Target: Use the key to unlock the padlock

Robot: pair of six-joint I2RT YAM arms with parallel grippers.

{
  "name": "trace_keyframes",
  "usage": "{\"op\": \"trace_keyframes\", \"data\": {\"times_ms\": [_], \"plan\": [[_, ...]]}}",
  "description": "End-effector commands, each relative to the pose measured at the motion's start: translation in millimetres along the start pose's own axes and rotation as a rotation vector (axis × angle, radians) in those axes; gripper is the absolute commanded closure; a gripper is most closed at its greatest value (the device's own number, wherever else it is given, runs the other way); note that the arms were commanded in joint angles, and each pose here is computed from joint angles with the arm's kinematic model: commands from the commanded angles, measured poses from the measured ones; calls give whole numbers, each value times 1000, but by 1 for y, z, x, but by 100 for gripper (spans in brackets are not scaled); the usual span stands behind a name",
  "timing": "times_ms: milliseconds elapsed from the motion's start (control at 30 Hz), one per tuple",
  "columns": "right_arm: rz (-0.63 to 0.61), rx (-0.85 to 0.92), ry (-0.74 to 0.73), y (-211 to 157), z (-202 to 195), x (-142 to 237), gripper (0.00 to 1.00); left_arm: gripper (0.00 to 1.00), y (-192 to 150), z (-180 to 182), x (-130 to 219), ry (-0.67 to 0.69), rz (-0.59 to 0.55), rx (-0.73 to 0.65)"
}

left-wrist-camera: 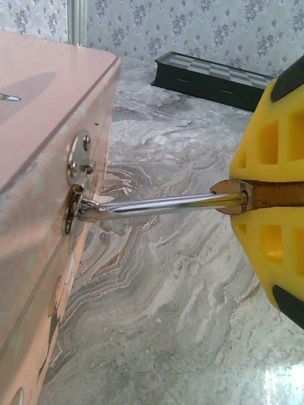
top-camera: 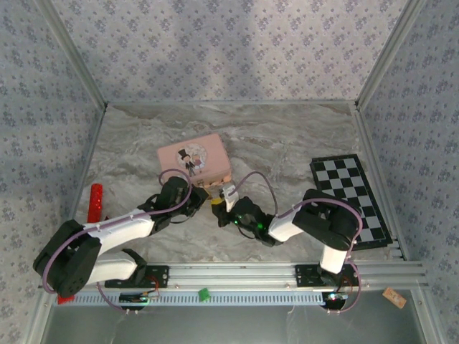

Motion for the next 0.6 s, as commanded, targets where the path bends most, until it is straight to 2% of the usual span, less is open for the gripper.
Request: {"op": "trace_keyframes", "data": {"times_ms": [0,200,333,400,567], "plan": [[-68,-139,-18,7,-11,0,100,88,2,-14,7,-90,-20,-20],[-58,-217,-5,6,-12,1,100,88,2,-13,7,-84,-16,-22],[-10,-248,-22,-1,-14,4,100,86,1,-13,6,-68,-14,-43],[23,-266,-38,-4,-16,8,100,81,0,-14,7,-63,-9,-56],[51,-293,-54,-11,-20,17,100,61,0,-15,10,-53,-18,-73]]}}
Point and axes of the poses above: each hand's point on the last joint's axis, 136 mm out from that joint toward the fingers, its own x axis back along the fingers, its own z axis along the line the jaws close on, y = z × x, the point moved 9 cm from there along x, back along the fingers, and after that the axes turned 12 degrees about x, right-handed, at the moved point
